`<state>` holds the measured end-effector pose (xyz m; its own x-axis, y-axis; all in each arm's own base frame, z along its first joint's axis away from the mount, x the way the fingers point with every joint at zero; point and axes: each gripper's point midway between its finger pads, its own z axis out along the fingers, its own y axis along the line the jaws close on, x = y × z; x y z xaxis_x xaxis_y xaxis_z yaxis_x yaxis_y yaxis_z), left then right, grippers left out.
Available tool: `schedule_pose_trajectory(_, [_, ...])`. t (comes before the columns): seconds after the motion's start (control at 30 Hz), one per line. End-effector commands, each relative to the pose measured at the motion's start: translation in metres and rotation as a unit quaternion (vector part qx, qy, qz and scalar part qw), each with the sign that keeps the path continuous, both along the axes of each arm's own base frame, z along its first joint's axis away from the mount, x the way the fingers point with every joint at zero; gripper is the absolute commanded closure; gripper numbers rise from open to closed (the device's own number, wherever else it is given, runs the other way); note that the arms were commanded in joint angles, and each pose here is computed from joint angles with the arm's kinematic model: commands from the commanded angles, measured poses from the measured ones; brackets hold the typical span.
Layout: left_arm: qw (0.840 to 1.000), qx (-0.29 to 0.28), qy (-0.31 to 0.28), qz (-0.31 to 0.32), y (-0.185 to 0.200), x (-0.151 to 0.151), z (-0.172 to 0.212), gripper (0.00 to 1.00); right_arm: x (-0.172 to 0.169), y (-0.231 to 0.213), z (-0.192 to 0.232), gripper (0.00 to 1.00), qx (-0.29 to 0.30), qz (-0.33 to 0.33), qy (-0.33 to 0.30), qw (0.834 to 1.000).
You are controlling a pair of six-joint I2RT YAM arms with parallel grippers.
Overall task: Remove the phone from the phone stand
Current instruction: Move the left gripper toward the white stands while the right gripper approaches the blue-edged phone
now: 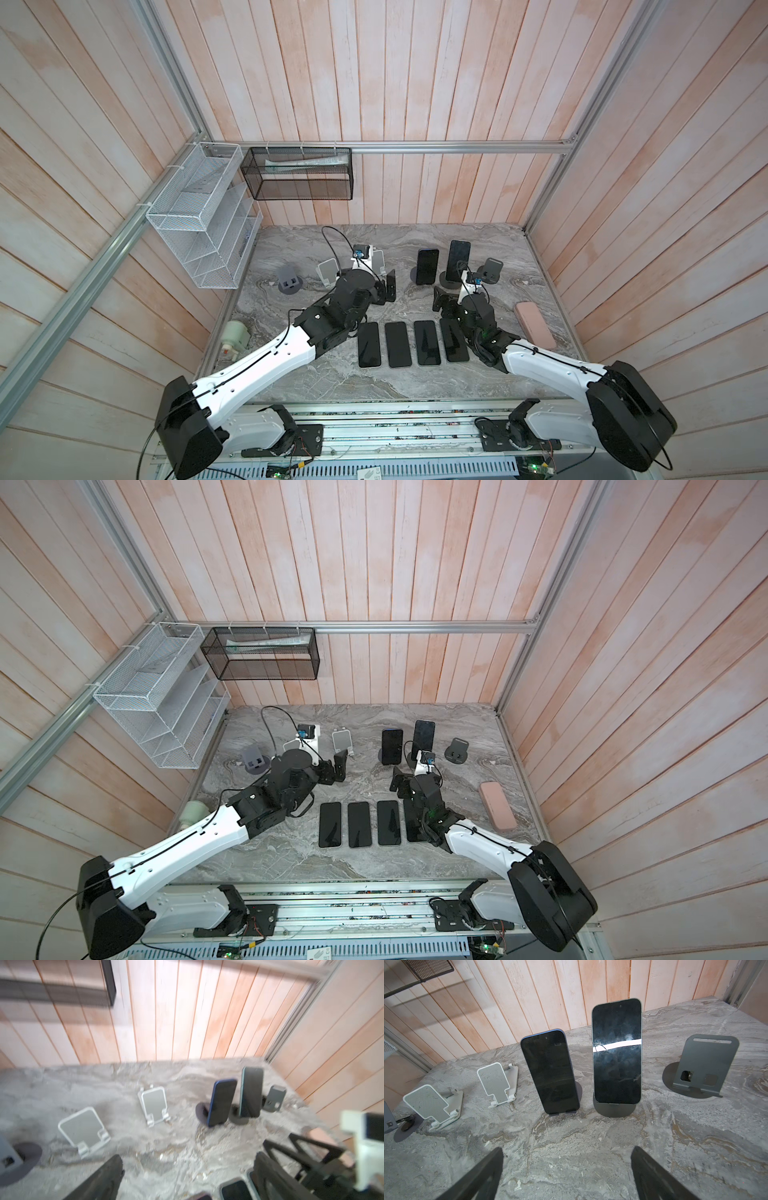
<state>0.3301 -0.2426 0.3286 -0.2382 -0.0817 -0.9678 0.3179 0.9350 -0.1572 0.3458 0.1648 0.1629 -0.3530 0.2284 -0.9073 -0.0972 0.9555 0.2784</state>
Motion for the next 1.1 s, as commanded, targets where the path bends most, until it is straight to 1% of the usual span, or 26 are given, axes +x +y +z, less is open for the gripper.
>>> schedule_pose_trajectory(0.0, [0.986, -0.007, -0.164, -0.008, 0.000, -0.001, 0.070, 0.00, 0.005, 0.003, 0.010, 0.03, -0.014, 0.000, -0.019, 1.000])
schedule_pose_trajectory(0.03, [0.984, -0.009, -0.180, -0.002, 0.001, 0.000, 0.075, 0.00, 0.006, 0.001, 0.009, 0.03, -0.022, -0.002, -0.022, 1.000])
schedule_pose_trajectory(0.1, [0.983, -0.007, -0.185, 0.020, 0.007, 0.004, 0.075, 0.00, 0.010, 0.003, 0.009, 0.03, -0.048, 0.000, -0.024, 0.999])
schedule_pose_trajectory(0.2, [0.983, 0.012, -0.180, 0.030, 0.011, 0.008, 0.059, 0.00, 0.016, 0.012, 0.009, 0.03, -0.088, 0.023, 0.004, 0.996])
schedule_pose_trajectory(0.27, [0.983, 0.018, -0.178, 0.033, 0.013, 0.010, 0.048, 0.00, 0.020, 0.014, 0.011, 0.03, -0.101, 0.024, 0.020, 0.994])
schedule_pose_trajectory(0.33, [0.984, 0.010, -0.167, 0.065, 0.023, 0.015, 0.040, 0.00, 0.022, 0.016, 0.019, 0.03, -0.101, 0.023, 0.023, 0.994])
schedule_pose_trajectory(0.4, [0.984, 0.002, -0.142, 0.105, 0.035, 0.020, 0.036, 0.00, 0.024, 0.017, 0.032, 0.02, -0.086, 0.019, 0.017, 0.996])
schedule_pose_trajectory(0.43, [0.985, 0.007, -0.128, 0.113, 0.036, 0.022, 0.034, 0.00, 0.025, 0.019, 0.039, 0.03, -0.075, 0.020, 0.010, 0.997])
schedule_pose_trajectory(0.53, [0.986, 0.007, -0.117, 0.120, 0.041, 0.022, 0.028, 0.00, 0.030, 0.028, 0.054, 0.02, -0.060, 0.034, 0.001, 0.998])
schedule_pose_trajectory(0.6, [0.987, -0.020, -0.109, 0.116, 0.044, 0.023, 0.019, 0.00, 0.036, 0.033, 0.061, 0.02, -0.060, 0.035, 0.004, 0.998])
schedule_pose_trajectory(0.67, [0.990, -0.044, -0.083, 0.101, 0.044, 0.025, 0.010, 0.00, 0.045, 0.035, 0.066, 0.02, -0.063, 0.034, 0.016, 0.997])
schedule_pose_trajectory(0.77, [0.995, -0.064, -0.039, 0.059, 0.032, 0.029, 0.000, 0.00, 0.066, 0.036, 0.067, 0.02, -0.063, 0.026, 0.050, 0.996])
schedule_pose_trajectory(0.83, [0.997, -0.074, -0.020, 0.029, 0.021, 0.029, -0.003, 0.00, 0.079, 0.042, 0.065, 0.02, -0.068, 0.031, 0.069, 0.995])
schedule_pose_trajectory(0.93, [0.997, -0.077, -0.014, 0.003, 0.014, 0.025, -0.003, 0.00, 0.092, 0.045, 0.062, 0.02, -0.091, 0.023, 0.089, 0.992])
schedule_pose_trajectory(1.07, [0.997, -0.081, -0.018, -0.005, 0.014, 0.022, 0.003, 0.00, 0.109, 0.048, 0.053, 0.02, -0.096, 0.022, 0.116, 0.988])
